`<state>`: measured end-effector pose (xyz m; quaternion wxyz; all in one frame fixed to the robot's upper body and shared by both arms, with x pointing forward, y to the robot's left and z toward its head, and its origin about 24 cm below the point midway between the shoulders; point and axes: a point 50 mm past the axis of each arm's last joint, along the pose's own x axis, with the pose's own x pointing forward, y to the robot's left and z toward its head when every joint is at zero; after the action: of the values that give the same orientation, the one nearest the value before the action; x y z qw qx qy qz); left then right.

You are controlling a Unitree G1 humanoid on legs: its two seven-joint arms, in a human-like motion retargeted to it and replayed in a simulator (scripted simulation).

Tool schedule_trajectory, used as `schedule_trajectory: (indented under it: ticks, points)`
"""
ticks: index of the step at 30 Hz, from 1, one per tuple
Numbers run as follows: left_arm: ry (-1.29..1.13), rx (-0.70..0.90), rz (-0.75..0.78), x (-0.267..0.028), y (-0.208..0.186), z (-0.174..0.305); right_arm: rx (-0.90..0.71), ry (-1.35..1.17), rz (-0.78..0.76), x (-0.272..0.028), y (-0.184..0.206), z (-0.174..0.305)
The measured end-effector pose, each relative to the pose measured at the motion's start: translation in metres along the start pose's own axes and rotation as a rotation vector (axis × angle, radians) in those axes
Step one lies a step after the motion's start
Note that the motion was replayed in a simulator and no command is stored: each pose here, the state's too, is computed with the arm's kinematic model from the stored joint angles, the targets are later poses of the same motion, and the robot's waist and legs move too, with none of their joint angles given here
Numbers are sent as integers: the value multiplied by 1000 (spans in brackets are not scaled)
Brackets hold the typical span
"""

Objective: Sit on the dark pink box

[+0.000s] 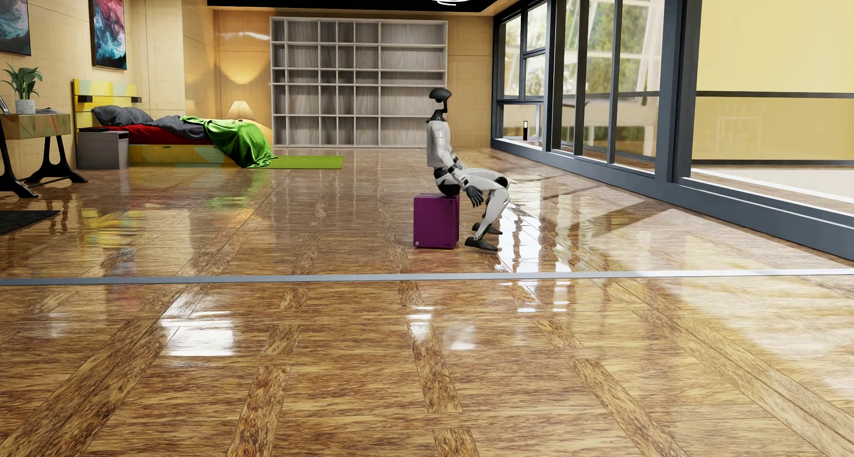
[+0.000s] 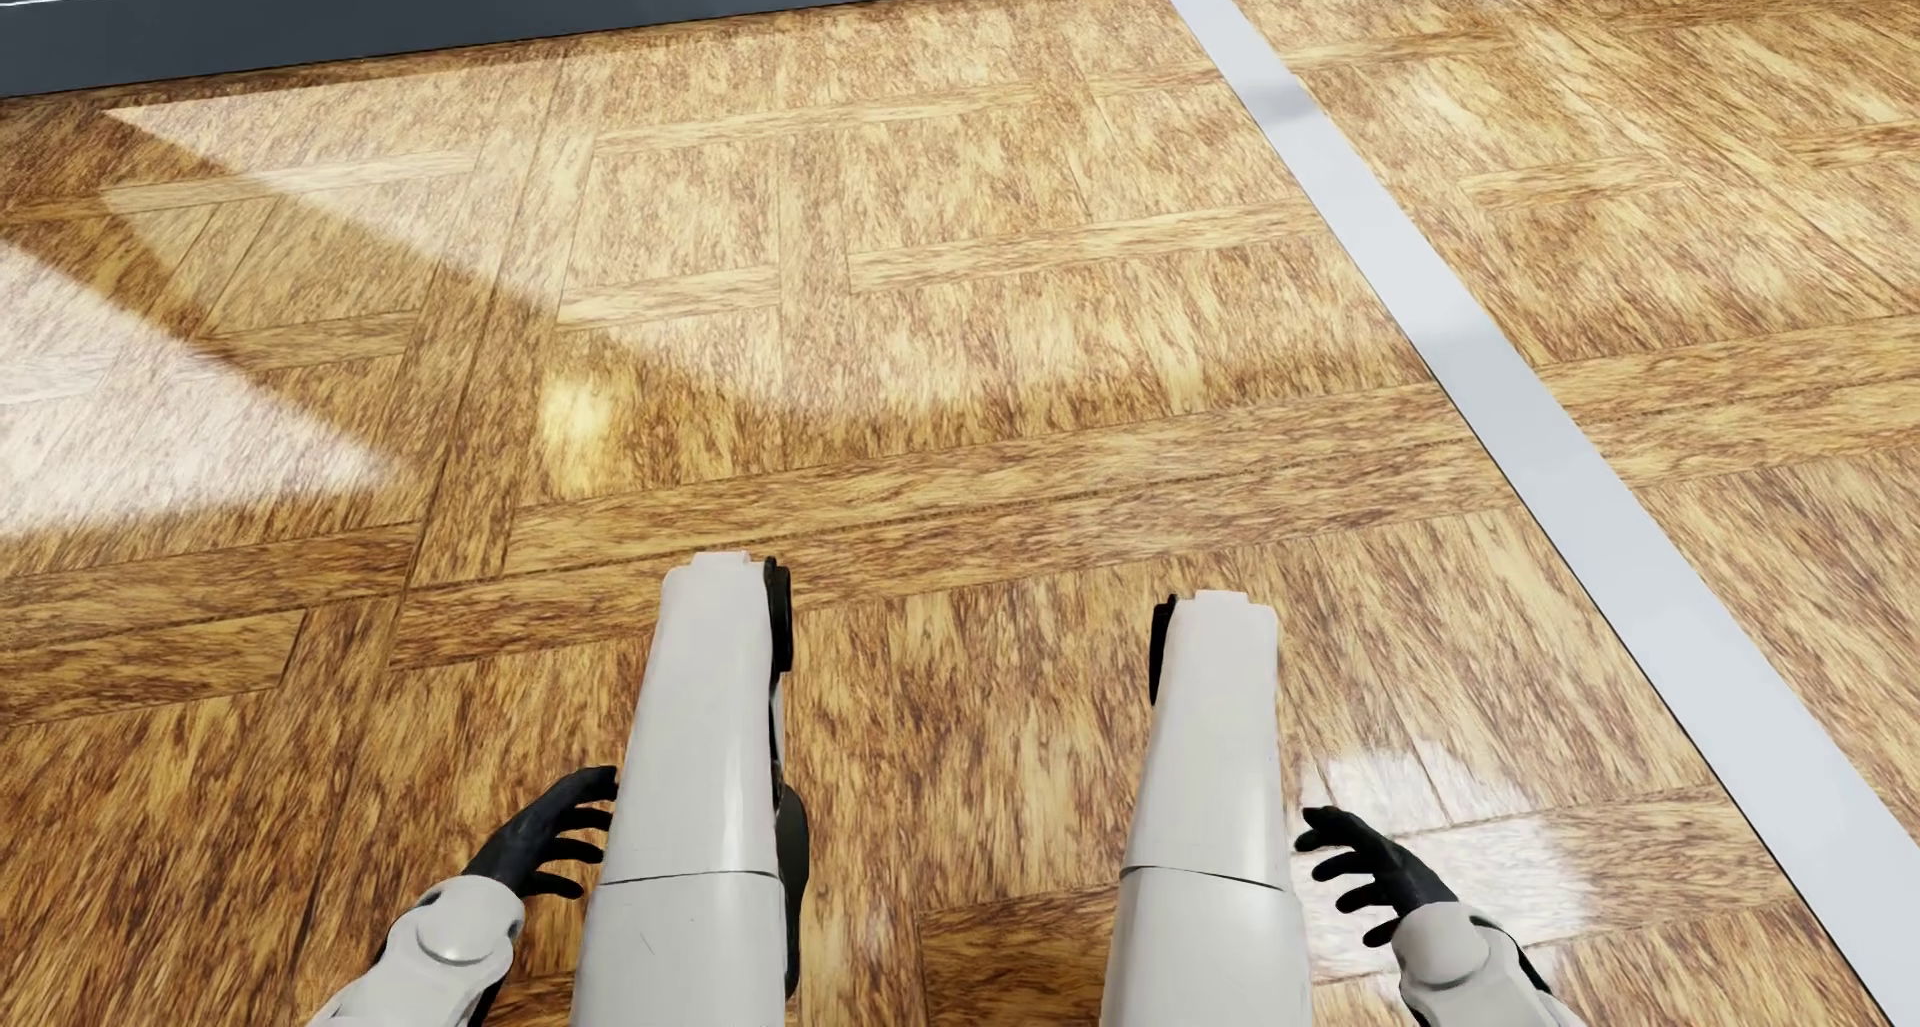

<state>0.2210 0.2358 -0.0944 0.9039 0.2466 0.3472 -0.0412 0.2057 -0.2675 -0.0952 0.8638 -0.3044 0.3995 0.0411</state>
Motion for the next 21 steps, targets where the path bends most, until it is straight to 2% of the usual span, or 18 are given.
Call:
schedule_trajectory:
  ticks: [4, 8, 10, 13, 15, 21]
  points:
    - [305, 126, -255, -28, -41, -80, -161, 240, 278, -21, 35, -72]
    - [400, 48, -328, -56, -68, -116, -21, 308, 277, -39, 58, -101]
    - [378, 38, -364, -59, -75, -115, 19, 271, 278, -40, 62, -97]
    - [309, 57, -392, -53, -79, -101, -28, 176, 302, -35, 58, -80]
    - [275, 74, -372, -46, -78, -91, -89, 133, 289, -29, 55, -67]
    - [205, 112, -331, -31, -69, -69, -110, 120, 218, -18, 44, -52]
